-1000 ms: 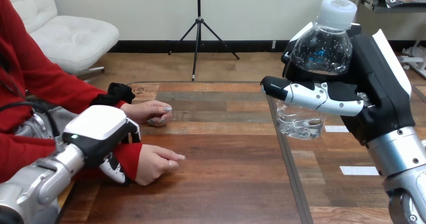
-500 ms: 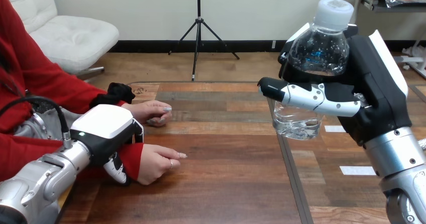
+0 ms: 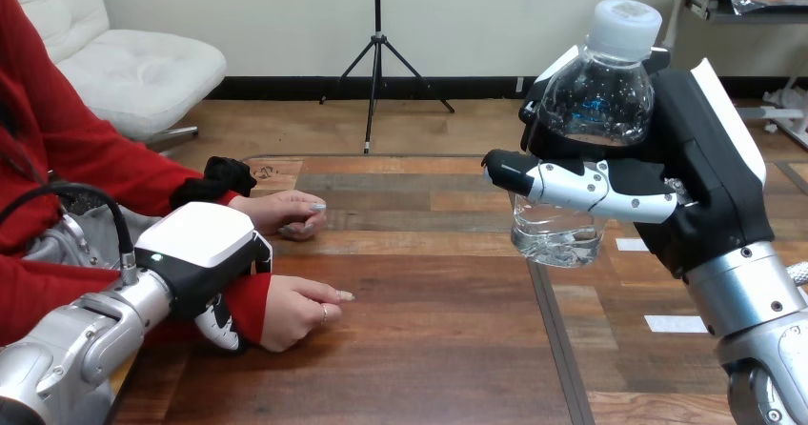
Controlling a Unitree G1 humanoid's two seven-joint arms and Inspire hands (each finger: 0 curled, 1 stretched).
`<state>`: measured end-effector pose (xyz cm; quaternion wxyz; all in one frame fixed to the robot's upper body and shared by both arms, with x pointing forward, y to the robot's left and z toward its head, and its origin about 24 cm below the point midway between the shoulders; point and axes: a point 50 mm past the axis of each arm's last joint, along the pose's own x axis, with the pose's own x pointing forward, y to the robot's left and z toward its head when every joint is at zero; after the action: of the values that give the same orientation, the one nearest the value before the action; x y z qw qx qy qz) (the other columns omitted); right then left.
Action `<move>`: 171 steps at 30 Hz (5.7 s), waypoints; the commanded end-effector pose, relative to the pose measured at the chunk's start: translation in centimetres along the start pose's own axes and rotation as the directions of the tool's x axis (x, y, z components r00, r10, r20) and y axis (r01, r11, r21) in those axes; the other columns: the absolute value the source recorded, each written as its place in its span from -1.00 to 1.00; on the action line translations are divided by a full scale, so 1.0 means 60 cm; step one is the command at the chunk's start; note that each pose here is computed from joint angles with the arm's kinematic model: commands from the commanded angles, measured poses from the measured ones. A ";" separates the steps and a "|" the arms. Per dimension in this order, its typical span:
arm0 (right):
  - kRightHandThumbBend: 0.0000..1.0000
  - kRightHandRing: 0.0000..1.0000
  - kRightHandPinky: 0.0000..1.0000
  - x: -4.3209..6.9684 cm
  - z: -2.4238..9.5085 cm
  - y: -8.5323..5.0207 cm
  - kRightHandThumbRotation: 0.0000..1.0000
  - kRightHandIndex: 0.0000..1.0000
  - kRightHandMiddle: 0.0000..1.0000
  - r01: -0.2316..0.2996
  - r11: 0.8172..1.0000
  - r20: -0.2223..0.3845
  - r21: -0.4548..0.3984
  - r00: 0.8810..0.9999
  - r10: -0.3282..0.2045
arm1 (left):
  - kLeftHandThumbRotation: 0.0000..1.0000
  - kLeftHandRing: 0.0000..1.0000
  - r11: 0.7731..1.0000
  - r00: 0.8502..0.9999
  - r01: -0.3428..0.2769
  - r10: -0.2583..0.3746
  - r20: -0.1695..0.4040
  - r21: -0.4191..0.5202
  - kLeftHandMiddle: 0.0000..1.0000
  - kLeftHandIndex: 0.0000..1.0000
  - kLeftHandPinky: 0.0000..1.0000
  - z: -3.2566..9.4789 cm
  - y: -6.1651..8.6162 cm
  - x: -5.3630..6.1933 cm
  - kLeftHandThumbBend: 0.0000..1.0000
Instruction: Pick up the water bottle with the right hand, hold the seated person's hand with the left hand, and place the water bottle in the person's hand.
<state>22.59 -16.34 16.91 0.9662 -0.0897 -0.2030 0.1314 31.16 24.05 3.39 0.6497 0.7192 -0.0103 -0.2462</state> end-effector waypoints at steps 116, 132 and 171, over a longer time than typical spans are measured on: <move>0.69 -0.39 -0.49 0.063 -0.077 0.005 -1.00 -0.23 -0.27 -0.012 1.000 -0.032 -0.007 0.999 0.012 | -1.00 -0.03 0.978 0.985 -0.062 0.092 0.146 -0.197 0.06 0.12 -0.10 0.080 0.030 -0.003 0.95; 0.77 -0.40 -0.50 0.069 -0.124 0.029 -1.00 -0.24 -0.28 -0.023 0.999 -0.081 -0.040 0.996 0.019 | -1.00 0.00 0.963 0.974 -0.125 0.165 0.154 -0.238 0.09 0.14 -0.08 0.094 0.053 -0.020 0.94; 0.74 -0.34 -0.44 0.074 -0.197 0.092 -1.00 -0.20 -0.23 -0.068 0.998 -0.159 0.009 0.985 0.068 | -1.00 -0.02 0.916 0.946 -0.218 0.283 0.156 -0.337 0.07 0.10 -0.07 0.107 0.091 -0.039 0.90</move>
<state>28.22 -12.61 2.88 0.9816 -0.1086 -0.0352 0.1528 28.07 18.37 7.31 0.7689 0.5809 -0.0930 -0.2504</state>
